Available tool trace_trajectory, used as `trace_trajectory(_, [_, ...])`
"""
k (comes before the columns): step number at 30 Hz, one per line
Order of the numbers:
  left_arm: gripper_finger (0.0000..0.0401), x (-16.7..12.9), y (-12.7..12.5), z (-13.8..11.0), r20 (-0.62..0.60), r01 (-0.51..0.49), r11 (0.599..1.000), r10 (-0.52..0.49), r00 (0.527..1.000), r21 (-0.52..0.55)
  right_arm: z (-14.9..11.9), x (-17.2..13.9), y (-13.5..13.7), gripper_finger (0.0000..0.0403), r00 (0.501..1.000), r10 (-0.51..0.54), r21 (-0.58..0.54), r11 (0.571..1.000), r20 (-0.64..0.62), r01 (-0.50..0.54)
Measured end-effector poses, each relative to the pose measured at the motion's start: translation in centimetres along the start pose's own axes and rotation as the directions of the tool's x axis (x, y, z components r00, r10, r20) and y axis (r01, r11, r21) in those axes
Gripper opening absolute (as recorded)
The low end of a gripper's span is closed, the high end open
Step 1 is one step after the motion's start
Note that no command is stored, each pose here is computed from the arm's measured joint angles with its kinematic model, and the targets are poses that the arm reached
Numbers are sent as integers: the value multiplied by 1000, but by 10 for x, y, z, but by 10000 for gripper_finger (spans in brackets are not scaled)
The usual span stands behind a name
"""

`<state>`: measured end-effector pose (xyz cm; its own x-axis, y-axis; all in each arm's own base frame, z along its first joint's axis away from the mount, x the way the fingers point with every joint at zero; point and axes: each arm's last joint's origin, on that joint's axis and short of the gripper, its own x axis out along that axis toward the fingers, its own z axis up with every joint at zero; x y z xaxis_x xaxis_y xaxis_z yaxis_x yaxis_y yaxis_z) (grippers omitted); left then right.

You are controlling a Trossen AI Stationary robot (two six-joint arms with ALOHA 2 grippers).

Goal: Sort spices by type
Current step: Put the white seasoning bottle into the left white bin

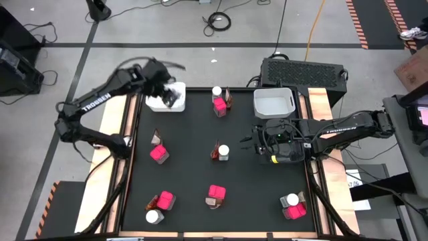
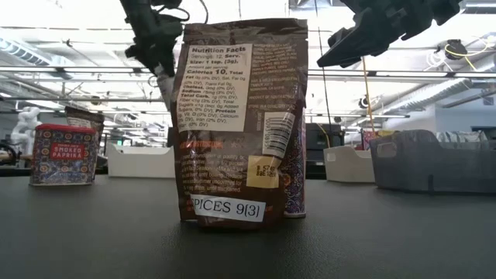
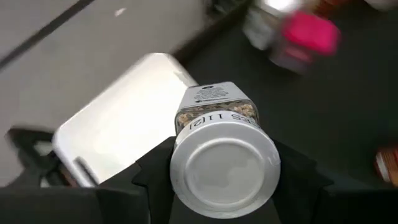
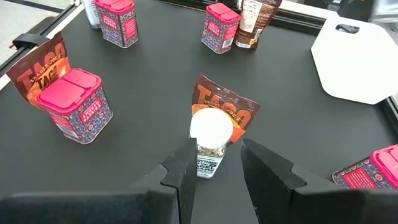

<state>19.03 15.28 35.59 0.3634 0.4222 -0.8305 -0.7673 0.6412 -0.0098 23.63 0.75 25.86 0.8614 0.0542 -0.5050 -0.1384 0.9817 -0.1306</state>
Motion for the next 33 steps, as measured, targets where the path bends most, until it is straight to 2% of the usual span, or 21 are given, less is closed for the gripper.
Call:
trace_trajectory(6, [205,19,52,12,-53,-121,974,113,992,-192,0,0,0,120,1000,-4,-11,1000,-1,4])
trace_trajectory(10, [205,43,79,16,-130,-132,955,100,986,-267,0,0,0,120,1000,-4,-11,1000,-1,4])
trace_trajectory(14, [205,72,99,17,-211,-158,941,96,973,-298,0,0,0,120,1000,-3,-11,1000,-1,3])
trace_trajectory(21, [205,110,118,15,-315,-198,924,92,945,-326,0,0,0,120,1000,-3,-3,1000,-2,3])
trace_trajectory(33, [205,145,138,7,-410,-251,892,82,908,-377,0,0,0,120,1000,-2,1,1000,-3,2])
